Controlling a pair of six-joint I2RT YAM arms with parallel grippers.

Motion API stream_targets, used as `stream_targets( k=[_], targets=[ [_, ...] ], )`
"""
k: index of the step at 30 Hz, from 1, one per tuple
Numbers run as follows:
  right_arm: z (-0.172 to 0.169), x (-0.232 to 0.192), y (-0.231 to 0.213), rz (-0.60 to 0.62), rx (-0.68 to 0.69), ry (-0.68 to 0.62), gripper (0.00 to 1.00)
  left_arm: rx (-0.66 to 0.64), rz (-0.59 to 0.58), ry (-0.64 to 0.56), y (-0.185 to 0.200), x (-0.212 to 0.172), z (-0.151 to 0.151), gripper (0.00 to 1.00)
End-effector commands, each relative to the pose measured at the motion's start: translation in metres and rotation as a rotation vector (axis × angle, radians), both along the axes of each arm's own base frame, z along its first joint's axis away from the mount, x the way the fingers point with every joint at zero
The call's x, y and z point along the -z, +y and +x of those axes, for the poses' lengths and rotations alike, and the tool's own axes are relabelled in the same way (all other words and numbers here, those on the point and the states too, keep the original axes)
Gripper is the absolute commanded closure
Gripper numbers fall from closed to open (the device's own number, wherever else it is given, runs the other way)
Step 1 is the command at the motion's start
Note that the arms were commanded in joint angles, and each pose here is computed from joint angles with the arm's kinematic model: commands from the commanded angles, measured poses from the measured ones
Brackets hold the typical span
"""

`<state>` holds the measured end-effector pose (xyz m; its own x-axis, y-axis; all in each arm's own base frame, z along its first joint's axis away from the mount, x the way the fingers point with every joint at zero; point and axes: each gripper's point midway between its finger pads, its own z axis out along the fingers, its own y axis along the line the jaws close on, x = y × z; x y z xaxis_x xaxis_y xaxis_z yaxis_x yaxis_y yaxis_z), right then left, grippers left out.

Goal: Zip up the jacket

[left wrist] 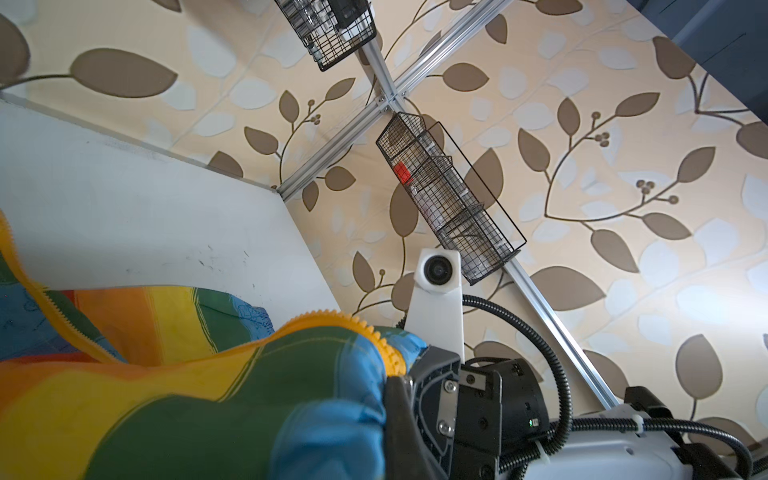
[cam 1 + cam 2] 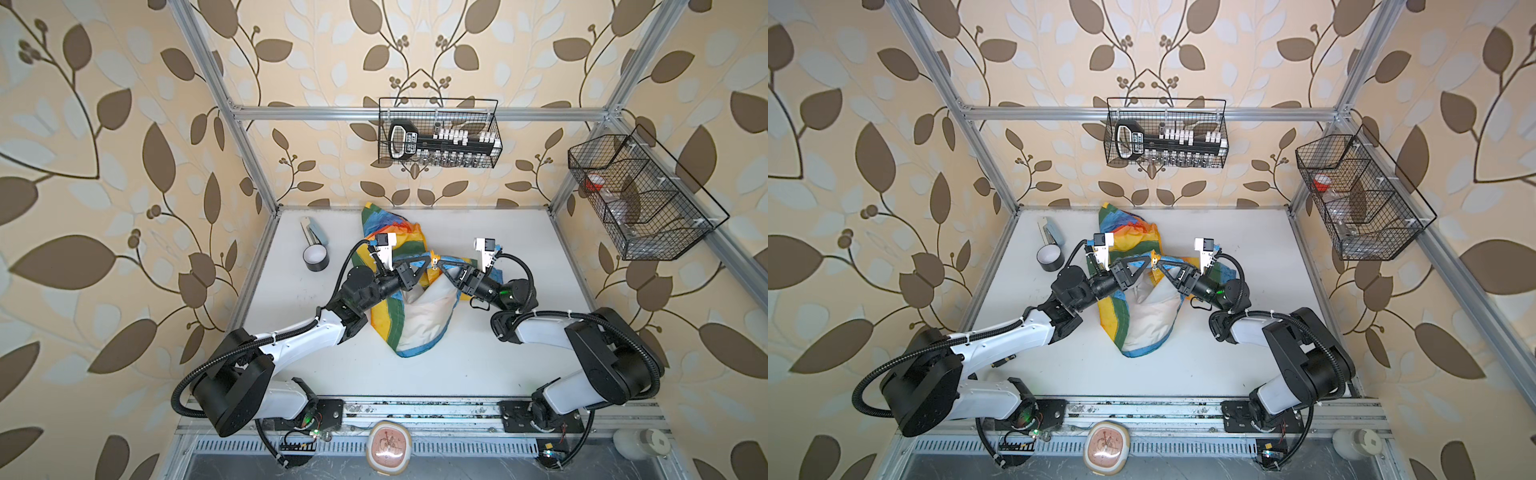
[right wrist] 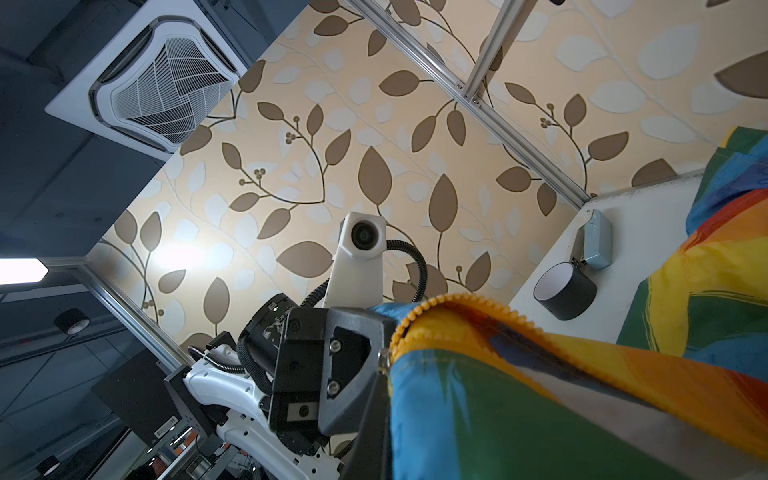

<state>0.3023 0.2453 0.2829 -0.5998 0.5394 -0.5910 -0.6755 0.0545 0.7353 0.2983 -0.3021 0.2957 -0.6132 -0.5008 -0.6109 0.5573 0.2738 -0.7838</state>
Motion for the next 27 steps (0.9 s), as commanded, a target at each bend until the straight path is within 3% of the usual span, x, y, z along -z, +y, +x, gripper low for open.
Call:
stream_targets(
  k=[1,15,27],
  targets=[
    [0.002,-0.03,-0.016,0.077,0.066,-0.081,1.0,0.058,0.031,-0.008,-0.001,0.002,-0.014,1.0],
    [0.018,-0.014,-0.024,0.1,0.109,0.012,1.0,0.11,0.083,0.053,-0.006,0.025,-0.033,1.0],
    [0.01,0.022,-0.024,0.075,0.125,0.129,1.0,0.115,0.112,0.087,0.0,0.035,-0.044,1.0]
  ],
)
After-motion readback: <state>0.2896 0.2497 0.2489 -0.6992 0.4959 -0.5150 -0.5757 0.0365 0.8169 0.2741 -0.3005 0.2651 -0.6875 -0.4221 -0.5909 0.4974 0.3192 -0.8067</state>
